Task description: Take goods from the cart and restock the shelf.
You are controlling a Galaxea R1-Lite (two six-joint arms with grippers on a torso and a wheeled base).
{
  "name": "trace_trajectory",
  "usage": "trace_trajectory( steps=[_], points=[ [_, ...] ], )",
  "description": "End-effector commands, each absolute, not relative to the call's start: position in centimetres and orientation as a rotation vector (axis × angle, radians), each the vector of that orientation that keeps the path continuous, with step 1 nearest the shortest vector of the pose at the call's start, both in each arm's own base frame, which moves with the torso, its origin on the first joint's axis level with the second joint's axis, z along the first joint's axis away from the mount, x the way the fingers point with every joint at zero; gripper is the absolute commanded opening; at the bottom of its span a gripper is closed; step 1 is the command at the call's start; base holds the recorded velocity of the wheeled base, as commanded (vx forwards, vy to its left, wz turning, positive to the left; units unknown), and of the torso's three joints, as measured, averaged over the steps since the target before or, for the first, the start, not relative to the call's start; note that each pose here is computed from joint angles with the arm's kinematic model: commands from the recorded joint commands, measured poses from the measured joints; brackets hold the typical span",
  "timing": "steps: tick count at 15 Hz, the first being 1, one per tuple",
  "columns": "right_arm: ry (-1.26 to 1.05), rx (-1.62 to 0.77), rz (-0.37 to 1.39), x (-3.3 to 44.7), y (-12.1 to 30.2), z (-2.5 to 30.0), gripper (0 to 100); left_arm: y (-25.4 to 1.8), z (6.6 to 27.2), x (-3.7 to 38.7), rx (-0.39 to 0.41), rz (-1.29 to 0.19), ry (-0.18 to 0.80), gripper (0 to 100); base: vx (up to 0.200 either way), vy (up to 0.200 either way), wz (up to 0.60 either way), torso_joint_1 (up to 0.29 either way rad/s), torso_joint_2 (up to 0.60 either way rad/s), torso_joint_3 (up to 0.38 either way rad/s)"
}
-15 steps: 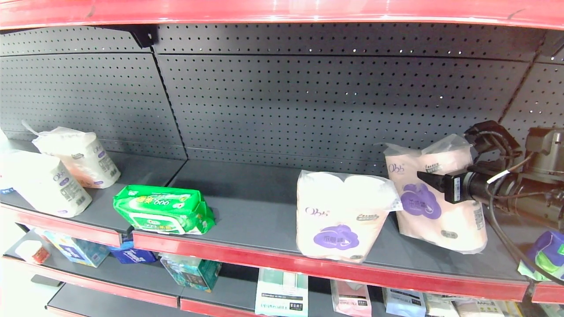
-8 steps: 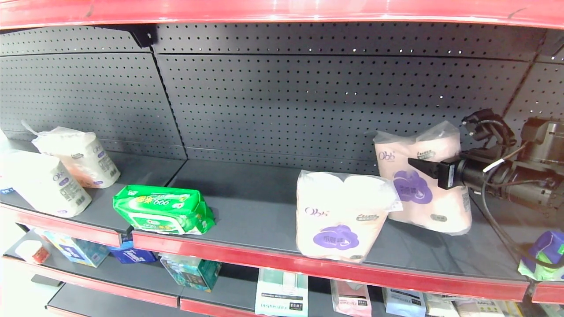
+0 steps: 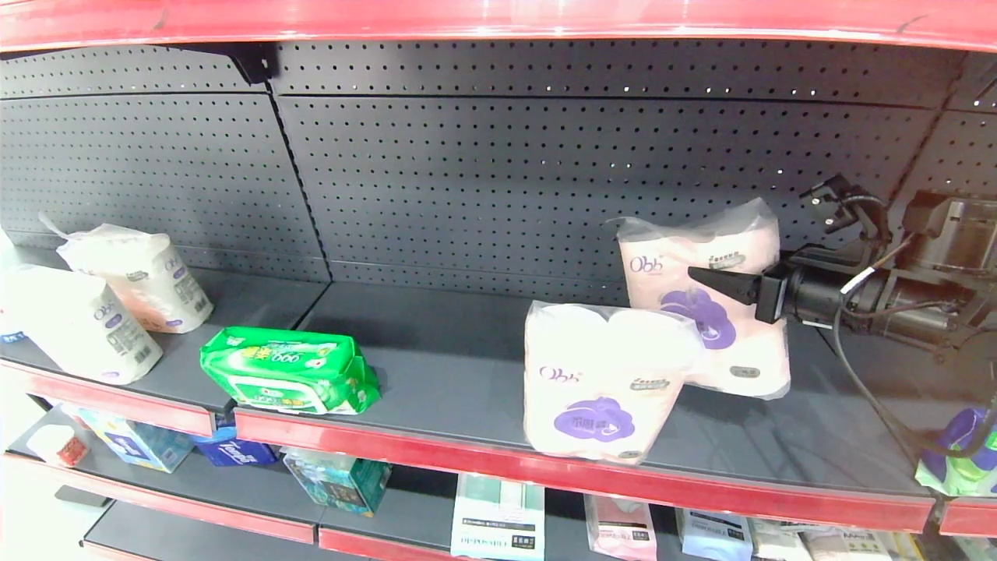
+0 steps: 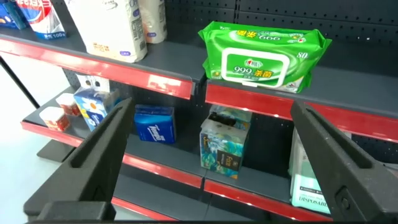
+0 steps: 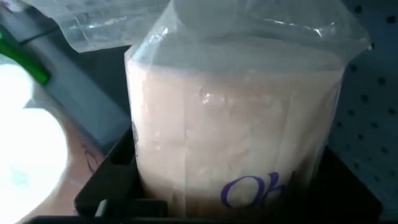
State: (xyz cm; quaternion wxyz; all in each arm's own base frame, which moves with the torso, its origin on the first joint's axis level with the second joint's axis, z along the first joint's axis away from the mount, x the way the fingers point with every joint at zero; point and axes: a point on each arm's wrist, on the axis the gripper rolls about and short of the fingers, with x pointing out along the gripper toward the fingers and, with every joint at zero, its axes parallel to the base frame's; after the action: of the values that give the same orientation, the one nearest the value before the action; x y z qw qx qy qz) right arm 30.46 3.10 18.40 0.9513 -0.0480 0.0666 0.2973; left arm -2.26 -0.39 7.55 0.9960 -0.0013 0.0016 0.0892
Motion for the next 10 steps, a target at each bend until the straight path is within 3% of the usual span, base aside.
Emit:
trace_trajectory(
  steps=[1,10],
  points=[
    [0.138,-0.068,0.644,32.1,4.0,16.6,0,-0.4,7.5,-2.3,-0.003,0.179,0.003,100,0.0,0.0,0.0,0.0,0.0,0.0],
    [0.034,-0.064,0.864,35.9,6.4,9.6,0,-0.4,7.5,-2.3,-0.003,0.179,0.003,100,0.0,0.0,0.0,0.0,0.0,0.0]
  ],
)
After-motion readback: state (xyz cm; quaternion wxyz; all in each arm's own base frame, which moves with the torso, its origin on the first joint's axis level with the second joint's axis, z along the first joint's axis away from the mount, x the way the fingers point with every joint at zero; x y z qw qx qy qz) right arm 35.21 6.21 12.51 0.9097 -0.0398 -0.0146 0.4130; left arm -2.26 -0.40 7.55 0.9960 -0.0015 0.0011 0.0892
